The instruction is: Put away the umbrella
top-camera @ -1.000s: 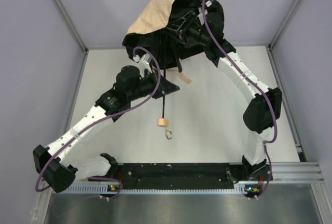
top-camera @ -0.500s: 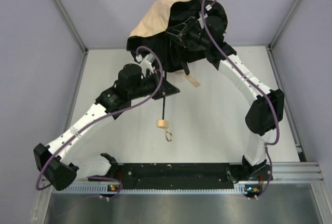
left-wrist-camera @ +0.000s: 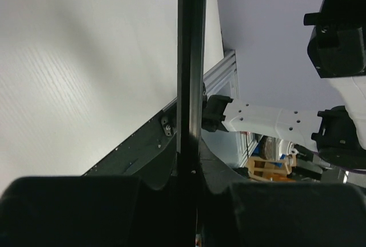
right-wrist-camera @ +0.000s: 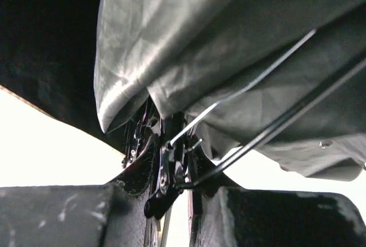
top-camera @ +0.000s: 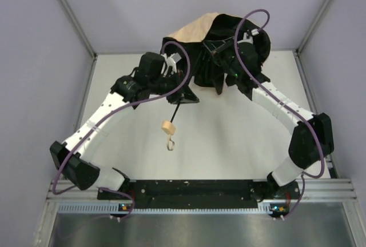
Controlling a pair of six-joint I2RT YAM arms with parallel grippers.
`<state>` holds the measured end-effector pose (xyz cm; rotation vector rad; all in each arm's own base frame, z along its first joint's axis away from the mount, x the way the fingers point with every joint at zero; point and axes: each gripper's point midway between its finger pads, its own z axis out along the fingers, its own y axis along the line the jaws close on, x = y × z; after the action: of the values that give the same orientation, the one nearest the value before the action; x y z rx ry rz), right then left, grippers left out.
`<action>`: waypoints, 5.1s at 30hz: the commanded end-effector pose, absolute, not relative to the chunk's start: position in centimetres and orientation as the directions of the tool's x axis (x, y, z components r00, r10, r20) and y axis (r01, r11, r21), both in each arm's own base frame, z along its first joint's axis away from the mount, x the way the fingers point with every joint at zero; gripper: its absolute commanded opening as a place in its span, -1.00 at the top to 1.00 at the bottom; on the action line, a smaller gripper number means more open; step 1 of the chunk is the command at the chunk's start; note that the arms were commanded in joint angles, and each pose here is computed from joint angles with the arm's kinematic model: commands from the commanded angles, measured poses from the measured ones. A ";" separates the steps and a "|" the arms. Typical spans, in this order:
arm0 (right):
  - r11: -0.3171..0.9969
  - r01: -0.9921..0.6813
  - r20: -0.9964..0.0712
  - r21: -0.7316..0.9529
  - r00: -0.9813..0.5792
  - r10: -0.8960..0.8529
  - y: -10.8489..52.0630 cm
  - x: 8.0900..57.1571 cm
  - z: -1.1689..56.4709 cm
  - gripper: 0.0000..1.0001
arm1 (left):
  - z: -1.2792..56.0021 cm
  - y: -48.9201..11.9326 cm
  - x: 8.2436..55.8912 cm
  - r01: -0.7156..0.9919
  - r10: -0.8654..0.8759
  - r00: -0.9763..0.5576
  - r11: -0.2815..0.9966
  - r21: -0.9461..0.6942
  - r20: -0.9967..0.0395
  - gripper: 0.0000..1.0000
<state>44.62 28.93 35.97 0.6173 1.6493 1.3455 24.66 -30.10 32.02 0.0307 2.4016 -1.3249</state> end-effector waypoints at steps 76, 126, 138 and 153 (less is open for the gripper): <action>0.919 -0.389 -0.722 -0.057 0.652 0.231 25.6 35.0 49.5 1.00 | 24.3 -17.0 19.5 0.182 -0.401 -0.626 0.759 -0.625 -0.669 0.10; 0.735 -0.674 -0.915 0.072 0.248 0.317 30.9 30.8 30.4 1.00 | 35.1 -15.9 14.7 0.479 -0.451 -0.456 0.602 -0.639 -0.767 -0.18; 0.375 -0.867 -0.926 0.329 -0.217 0.310 30.3 23.3 38.3 1.00 | 48.0 -15.6 16.4 0.444 -0.669 -0.385 0.470 -0.763 -0.636 -0.52; 0.045 -0.878 -0.866 0.477 -0.460 0.195 30.0 15.9 37.4 1.00 | 44.3 -22.6 17.5 0.429 -0.539 -0.653 0.315 -0.846 -0.532 -0.88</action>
<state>17.21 30.47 33.17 -0.6849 1.5892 1.4901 17.93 -20.20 45.84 -0.1282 1.6729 -1.3320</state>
